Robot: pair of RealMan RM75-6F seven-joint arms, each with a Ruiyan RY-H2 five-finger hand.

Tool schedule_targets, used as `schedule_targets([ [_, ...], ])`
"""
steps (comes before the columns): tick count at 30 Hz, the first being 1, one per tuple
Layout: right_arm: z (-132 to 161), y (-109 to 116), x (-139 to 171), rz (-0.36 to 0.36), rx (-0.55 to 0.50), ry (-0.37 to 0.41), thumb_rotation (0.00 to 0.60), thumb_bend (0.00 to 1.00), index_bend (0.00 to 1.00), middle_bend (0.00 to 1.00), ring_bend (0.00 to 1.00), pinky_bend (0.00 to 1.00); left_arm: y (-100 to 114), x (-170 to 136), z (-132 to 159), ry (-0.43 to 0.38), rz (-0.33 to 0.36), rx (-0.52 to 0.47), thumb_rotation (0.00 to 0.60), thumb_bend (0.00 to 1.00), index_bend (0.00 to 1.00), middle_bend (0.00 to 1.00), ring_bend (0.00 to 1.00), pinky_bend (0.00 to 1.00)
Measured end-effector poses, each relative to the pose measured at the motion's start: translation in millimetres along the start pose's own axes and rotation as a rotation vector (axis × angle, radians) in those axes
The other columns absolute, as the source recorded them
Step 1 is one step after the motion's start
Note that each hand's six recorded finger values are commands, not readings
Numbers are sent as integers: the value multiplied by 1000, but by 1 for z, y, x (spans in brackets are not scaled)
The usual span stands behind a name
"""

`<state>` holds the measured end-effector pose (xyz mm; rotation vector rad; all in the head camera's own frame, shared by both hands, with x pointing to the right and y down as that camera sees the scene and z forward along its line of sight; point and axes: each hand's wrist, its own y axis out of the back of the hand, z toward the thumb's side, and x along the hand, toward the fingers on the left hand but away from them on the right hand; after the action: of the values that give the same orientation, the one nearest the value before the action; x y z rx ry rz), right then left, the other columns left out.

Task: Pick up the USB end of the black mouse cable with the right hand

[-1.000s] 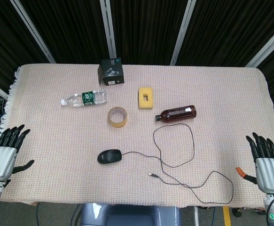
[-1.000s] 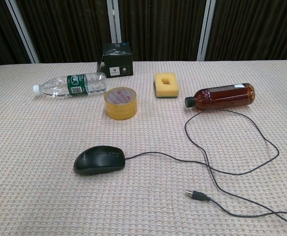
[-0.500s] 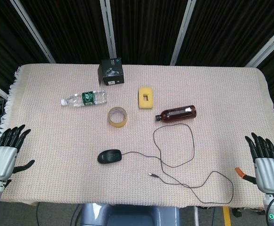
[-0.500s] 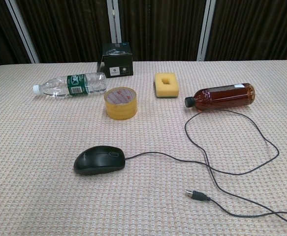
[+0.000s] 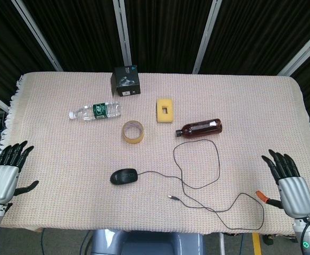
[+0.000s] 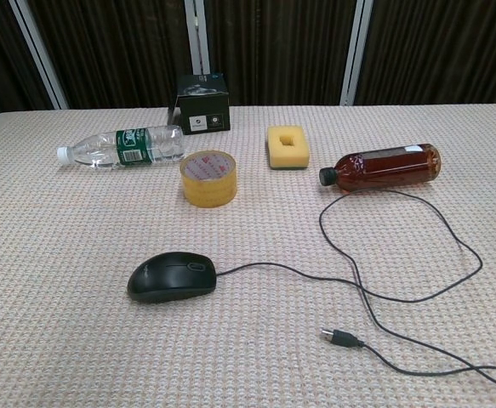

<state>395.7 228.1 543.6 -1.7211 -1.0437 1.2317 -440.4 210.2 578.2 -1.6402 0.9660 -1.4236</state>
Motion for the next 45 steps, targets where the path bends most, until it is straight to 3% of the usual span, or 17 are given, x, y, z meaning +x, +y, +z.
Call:
schedule_targets([
  [10,42,-5,-23,111,16,328,600,112,99,8,0,0,-4,3,-2,27,-12,10,600,154,92,0,0,0],
  [13,57,-8,-29,148,26,433,600,113,123,180,86,30,-4,4,-3,30,-10,17,600,154,92,0,0,0],
  [17,81,-13,-37,193,-16,546,600,112,163,528,469,328,-4,2,-3,33,-3,25,600,157,96,0,0,0],
  [22,95,-23,-44,249,-49,571,600,113,266,767,696,491,-3,2,-3,36,10,21,600,157,111,0,0,0],
  [25,103,-31,-48,270,-51,581,600,113,328,837,757,530,-2,2,-3,37,18,18,600,154,112,0,0,0],
  [35,132,-68,-58,330,-31,576,600,182,452,915,833,545,-1,1,-4,39,19,1,600,155,119,0,0,0],
  [45,162,-115,-65,389,5,534,600,235,488,978,890,574,2,1,-3,27,27,-28,600,156,124,0,0,0],
])
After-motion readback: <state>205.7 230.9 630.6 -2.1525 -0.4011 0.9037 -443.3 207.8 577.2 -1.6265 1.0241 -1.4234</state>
